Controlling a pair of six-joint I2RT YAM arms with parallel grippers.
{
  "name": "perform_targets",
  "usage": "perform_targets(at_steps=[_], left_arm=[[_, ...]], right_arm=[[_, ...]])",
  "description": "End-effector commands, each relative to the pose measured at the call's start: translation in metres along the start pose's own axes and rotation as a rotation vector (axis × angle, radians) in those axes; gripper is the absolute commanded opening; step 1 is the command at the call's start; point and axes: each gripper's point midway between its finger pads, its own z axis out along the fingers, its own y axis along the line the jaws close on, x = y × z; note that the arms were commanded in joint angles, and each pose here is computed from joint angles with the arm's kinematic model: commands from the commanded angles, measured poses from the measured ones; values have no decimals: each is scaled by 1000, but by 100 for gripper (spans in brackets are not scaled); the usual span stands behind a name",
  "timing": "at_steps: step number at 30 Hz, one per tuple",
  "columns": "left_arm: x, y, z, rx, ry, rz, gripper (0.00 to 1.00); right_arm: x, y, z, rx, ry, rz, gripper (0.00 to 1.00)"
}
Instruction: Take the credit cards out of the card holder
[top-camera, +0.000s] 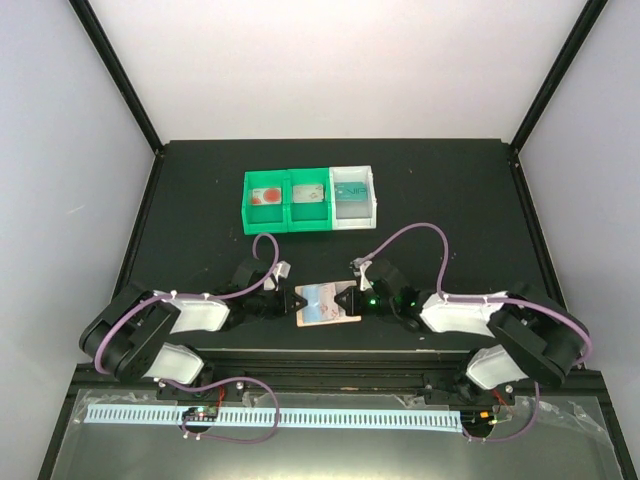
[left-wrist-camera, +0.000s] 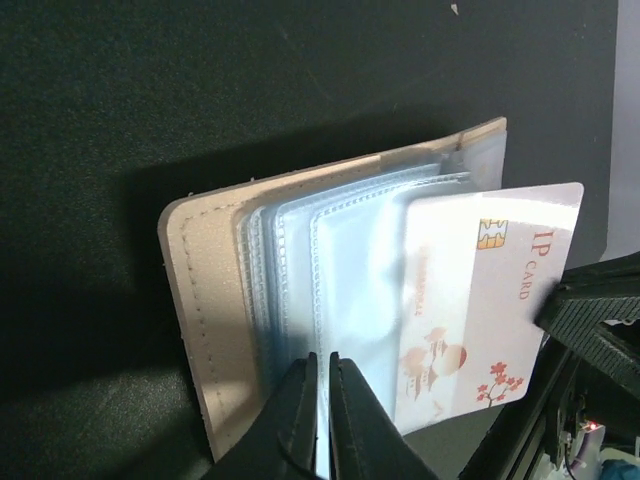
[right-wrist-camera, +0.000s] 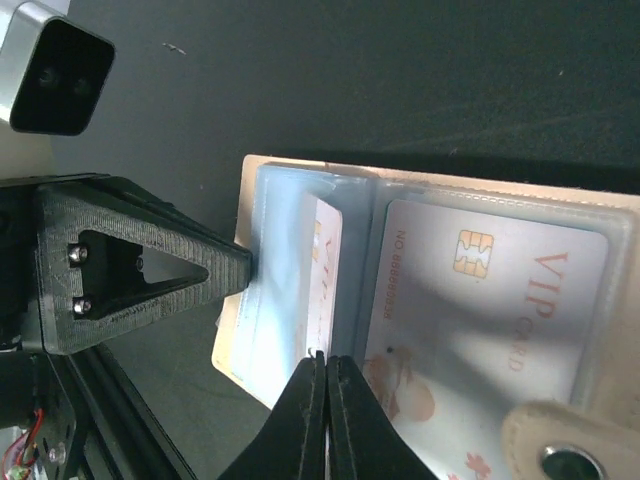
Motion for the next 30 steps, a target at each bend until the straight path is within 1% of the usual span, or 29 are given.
perform_targets(at_steps=[1,4,6,9,13,16,19,25,30], left_arm=[[-1,-9,-6,23,-17,22,12],[-5,-19,-12,40,-32,38,29],[-9,-29,-19,58,-52,62,38],[-12,-44,-28,79,-60,110,49],[-12,-74,-43,161,-42,206,58],[-6,-98,-52,267,-14,274,62],[-2,-113,-61,338,-9,308,63],[8,-134,-78,435,17,376,62],[18,-147,-95,477,27,450,59]], right_arm=[[-5,-7,-12,58,-19,-63,1],[-7,-5,-20,66,-27,-96,1],[-8,-2,-26,64,-32,-120,1],[-11,8,-38,46,-32,-172,1],[-9,26,-55,-1,-7,-248,1],[-7,34,-68,-15,11,-291,1],[-4,43,-79,-49,22,-324,1],[8,76,-102,-188,89,-412,1],[19,100,-122,-316,138,-476,1]])
